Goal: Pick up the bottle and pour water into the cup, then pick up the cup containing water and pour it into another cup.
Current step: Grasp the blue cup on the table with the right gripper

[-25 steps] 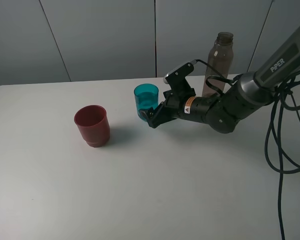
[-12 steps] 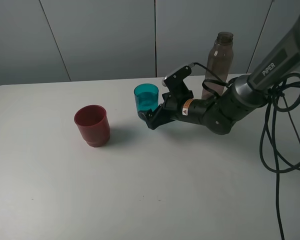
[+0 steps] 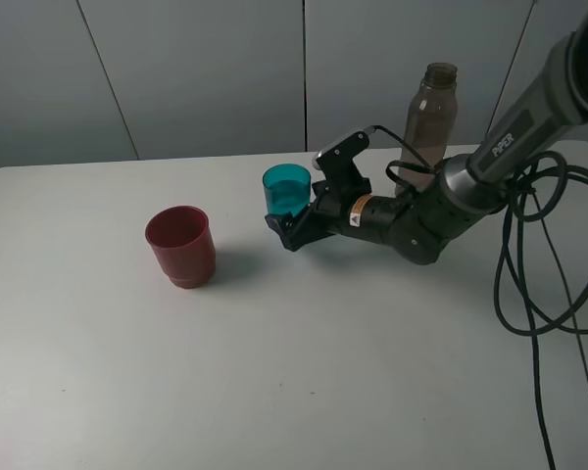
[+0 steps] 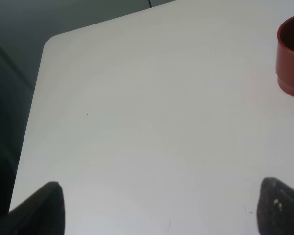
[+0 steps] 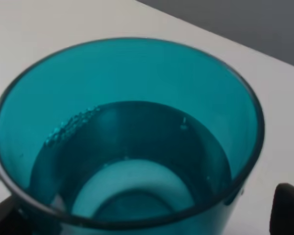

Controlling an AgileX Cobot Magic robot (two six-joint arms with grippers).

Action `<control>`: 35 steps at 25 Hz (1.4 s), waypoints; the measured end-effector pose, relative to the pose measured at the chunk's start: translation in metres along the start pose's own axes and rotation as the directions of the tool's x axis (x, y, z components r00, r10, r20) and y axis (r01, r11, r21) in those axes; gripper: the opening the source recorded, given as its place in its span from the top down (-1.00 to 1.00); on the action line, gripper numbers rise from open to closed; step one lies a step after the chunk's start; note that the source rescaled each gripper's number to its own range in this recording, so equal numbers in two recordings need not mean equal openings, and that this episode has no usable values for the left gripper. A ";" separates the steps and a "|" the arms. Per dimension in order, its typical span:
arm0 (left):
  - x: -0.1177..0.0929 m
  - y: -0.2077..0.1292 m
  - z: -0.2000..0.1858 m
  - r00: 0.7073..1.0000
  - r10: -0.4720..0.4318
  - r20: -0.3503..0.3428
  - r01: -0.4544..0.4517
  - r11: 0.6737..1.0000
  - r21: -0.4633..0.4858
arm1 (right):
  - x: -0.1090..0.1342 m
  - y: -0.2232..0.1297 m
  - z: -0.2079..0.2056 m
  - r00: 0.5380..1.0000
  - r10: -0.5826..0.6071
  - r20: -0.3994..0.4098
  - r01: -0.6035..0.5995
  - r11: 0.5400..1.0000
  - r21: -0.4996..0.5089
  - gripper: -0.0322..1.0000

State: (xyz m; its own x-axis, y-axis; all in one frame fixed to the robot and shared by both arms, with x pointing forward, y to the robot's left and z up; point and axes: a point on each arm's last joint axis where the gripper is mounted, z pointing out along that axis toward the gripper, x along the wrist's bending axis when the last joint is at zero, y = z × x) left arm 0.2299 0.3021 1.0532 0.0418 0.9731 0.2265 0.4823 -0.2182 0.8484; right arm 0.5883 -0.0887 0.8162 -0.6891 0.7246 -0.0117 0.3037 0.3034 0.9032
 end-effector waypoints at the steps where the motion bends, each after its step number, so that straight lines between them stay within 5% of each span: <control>1: 0.000 0.000 0.000 1.000 0.000 0.000 0.000 1.000 0.000 | 0.001 -0.002 0.001 1.000 0.003 -0.002 -0.003 1.000 0.004 -0.99; 19: 0.000 0.000 0.000 1.000 0.000 0.000 0.000 1.000 0.000 | 0.009 -0.009 0.011 0.999 0.031 -0.032 -0.035 0.989 -0.144 -0.99; 35: 0.000 0.000 0.000 1.000 0.000 0.000 0.000 1.000 0.000 | 0.005 -0.003 0.023 0.999 0.023 -0.028 -0.028 0.983 -0.179 -0.99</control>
State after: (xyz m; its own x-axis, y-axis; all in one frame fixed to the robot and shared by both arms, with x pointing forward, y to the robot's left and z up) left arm 0.2299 0.3021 1.0532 0.0418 0.9731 0.2265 0.4823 -0.2182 0.8484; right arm 0.5988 -0.0713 0.8032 -0.6998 0.7141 0.0210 0.1999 0.1676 0.9654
